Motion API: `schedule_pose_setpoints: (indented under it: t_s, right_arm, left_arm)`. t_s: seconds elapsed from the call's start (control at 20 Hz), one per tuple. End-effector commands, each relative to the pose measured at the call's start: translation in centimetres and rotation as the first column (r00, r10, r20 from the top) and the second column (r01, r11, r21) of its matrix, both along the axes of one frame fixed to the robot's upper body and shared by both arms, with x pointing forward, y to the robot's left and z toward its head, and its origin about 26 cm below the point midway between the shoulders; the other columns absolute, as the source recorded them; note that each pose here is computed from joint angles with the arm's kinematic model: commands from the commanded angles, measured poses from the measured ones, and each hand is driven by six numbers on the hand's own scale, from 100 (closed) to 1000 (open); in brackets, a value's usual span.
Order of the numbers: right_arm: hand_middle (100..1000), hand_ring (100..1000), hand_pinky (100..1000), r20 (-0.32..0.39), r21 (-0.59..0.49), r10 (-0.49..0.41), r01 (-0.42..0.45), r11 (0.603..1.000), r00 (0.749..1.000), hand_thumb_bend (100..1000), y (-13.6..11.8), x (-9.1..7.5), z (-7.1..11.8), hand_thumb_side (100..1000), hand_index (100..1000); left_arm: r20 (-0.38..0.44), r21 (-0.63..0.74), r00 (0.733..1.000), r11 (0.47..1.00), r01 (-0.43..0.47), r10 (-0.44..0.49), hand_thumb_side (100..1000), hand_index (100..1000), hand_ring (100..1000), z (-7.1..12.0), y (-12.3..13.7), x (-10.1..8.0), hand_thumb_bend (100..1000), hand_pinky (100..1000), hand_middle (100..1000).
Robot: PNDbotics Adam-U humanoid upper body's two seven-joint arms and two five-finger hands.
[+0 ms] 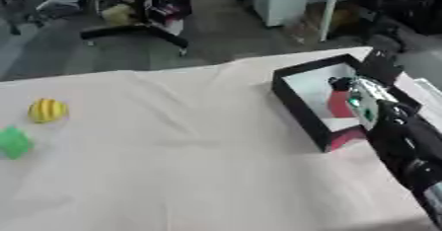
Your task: Pick up the objects with one hand, pass them to the other hand, and then place them into the box on the other side of the table.
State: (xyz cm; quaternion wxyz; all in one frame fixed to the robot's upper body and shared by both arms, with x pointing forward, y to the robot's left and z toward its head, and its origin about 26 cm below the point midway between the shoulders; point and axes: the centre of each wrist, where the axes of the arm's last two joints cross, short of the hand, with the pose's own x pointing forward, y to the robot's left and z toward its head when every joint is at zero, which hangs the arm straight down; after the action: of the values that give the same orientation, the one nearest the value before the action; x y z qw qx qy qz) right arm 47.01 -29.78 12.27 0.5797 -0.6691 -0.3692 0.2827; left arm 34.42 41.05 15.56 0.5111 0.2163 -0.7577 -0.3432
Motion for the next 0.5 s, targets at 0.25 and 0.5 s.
schedule_pose_setpoints:
  t_s: [0.25, 0.5]
  right_arm:
    - [816, 929, 674, 0.202, -0.245, 0.397, -0.346, 0.906, 0.895, 366, 6.8, -4.8, 6.7, 334, 996]
    - [774, 905, 646, 0.27, -0.324, 0.651, -0.57, 0.755, 0.709, 242, 14.0, -10.7, 6.1, 291, 954]
  left_arm:
    - [0.001, 0.216, 0.983, 0.96, -0.178, 0.182, 435, 870, 757, 1.5, 3.5, 0.1, 1000, 819, 762]
    - [-0.051, 0.449, 0.959, 0.864, -0.227, 0.279, 379, 882, 766, 0.6, 7.0, 1.5, 917, 830, 759]
